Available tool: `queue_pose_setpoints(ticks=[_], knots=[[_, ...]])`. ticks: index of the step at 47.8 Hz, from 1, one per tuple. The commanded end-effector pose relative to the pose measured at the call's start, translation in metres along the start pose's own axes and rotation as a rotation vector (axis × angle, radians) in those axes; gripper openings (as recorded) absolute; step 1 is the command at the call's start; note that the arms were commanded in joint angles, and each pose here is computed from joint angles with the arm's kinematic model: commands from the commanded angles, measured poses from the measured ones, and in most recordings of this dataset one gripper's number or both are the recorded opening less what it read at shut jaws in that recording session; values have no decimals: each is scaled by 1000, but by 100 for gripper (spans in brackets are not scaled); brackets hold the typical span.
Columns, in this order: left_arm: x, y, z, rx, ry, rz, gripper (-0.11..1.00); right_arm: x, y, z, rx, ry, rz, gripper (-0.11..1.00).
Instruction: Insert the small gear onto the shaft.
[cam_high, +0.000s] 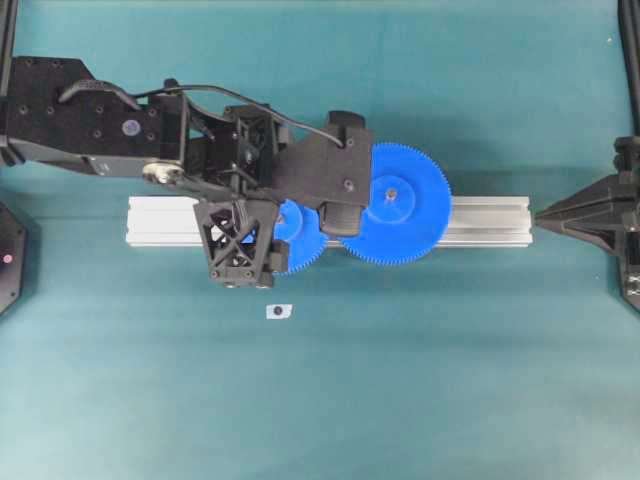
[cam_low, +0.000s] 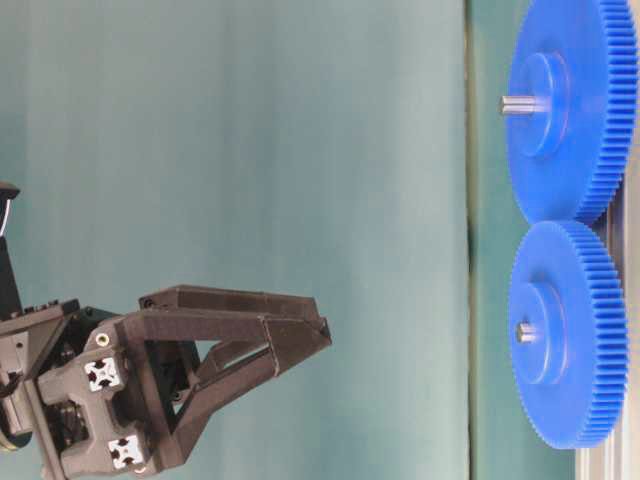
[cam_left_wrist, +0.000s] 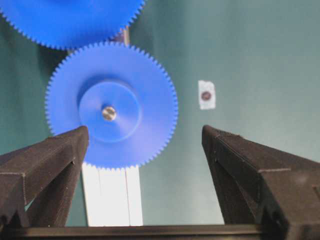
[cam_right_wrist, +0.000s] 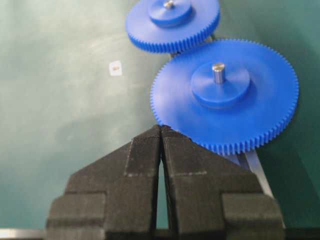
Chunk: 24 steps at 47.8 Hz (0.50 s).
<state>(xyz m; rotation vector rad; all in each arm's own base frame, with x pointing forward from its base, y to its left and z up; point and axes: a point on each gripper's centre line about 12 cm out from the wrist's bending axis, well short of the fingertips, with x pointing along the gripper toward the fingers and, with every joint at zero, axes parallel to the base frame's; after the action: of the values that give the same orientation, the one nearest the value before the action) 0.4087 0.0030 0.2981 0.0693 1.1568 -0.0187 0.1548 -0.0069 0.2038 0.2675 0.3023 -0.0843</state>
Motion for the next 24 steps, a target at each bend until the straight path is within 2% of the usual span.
queue_pose_setpoints(ticks=[1, 11, 24], knots=[[-7, -2, 3, 3, -23, -2, 87, 0, 1, 5, 11, -15, 2, 7], [-2, -5, 3, 3, -11, -5, 87, 0, 1, 5, 13, -17, 3, 7], [0, -10, 3, -39, -7, -10, 87, 1, 0, 1, 13, -11, 0, 7]])
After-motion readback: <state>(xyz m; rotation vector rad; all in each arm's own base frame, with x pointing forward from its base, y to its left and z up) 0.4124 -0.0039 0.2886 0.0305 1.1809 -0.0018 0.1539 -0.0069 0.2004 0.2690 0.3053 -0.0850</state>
